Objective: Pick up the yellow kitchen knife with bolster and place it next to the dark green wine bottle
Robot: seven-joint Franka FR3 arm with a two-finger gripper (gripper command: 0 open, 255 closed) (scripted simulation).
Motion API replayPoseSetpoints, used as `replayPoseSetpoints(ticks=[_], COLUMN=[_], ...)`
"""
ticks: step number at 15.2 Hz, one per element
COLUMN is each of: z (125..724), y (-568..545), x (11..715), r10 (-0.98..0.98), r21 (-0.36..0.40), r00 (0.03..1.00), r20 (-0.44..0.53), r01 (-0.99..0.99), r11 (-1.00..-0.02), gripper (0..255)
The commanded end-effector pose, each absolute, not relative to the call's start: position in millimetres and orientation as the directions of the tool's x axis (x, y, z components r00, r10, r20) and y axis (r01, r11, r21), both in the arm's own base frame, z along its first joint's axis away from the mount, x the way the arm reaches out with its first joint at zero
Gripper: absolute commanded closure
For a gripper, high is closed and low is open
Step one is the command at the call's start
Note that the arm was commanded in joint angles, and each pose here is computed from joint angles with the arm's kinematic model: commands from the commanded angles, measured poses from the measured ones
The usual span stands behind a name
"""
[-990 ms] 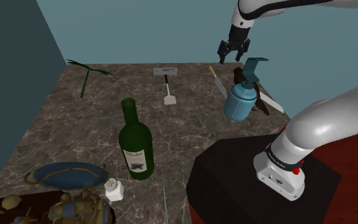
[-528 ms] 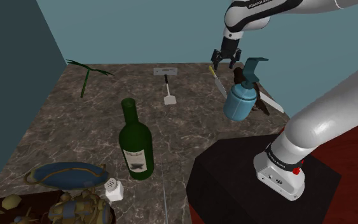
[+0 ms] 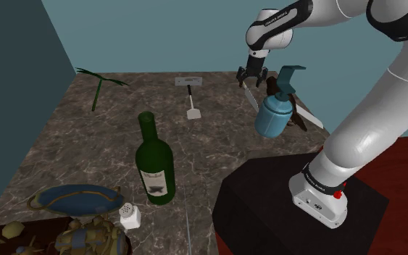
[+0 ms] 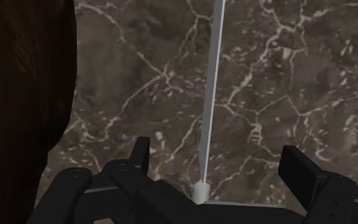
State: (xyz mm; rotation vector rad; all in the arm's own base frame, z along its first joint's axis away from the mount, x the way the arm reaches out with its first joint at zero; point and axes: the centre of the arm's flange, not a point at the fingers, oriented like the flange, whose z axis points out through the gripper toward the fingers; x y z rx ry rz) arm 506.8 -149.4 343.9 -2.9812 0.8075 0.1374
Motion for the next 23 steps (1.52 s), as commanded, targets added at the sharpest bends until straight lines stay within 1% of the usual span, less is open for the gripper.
replayPoseSetpoints(ticks=[1,6,13,14,23], z=[332,308,308,308,308], y=[-152,-150,-150,-150,-150], x=[507,505,505,505,505], r10=[-0.505,-0.505,-0.505,-0.505,-0.505], r21=[-0.025,-0.025,-0.025,-0.025,-0.025], r00=[0.858,0.858,0.858,0.858,0.858], r20=[-0.1,-0.1,-0.1,-0.1,-0.1], r01=[-0.509,-0.509,-0.509,-0.509,-0.509], r11=[-0.86,-0.86,-0.86,-0.86,-0.86], gripper=[0,0,0,255,255])
